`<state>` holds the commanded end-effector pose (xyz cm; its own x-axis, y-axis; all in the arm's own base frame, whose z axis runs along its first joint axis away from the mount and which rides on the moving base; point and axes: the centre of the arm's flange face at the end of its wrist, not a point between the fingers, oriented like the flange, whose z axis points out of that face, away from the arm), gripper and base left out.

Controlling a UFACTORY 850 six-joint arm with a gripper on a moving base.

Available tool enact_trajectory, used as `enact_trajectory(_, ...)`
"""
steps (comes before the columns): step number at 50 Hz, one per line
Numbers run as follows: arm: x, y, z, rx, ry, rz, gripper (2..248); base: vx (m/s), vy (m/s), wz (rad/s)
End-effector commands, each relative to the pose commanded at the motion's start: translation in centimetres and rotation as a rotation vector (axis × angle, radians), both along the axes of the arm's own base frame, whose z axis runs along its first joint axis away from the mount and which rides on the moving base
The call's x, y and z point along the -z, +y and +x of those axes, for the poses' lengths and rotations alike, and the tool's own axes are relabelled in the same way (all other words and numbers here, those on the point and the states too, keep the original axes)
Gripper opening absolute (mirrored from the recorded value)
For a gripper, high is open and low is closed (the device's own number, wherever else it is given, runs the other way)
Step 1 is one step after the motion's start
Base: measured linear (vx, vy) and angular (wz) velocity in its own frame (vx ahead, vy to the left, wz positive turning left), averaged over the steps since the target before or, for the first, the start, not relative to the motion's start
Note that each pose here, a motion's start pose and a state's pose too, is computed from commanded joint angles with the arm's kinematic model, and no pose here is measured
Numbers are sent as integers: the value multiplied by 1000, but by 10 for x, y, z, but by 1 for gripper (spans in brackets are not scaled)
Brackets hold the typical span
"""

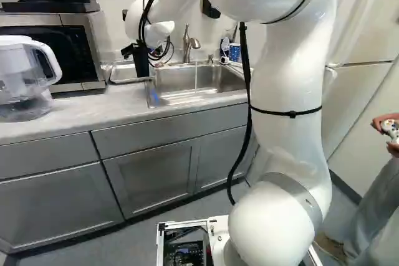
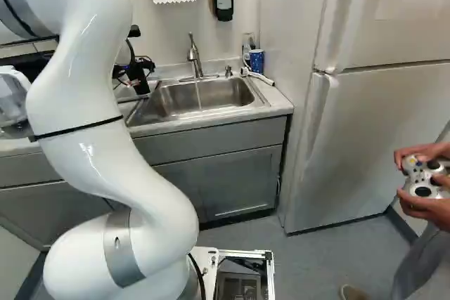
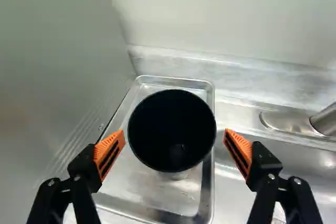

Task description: Rinse the cup and place it in the tray

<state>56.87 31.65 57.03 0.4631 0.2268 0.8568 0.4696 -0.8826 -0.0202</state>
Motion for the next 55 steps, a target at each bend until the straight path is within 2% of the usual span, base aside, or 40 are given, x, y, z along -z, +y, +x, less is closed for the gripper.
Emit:
enact_trajectory(36,-43,-9,-8,6,-60,33,247,0,0,0)
enact_trajectory(55,-67,-40,-26,25,-95,29,247,0,0,0)
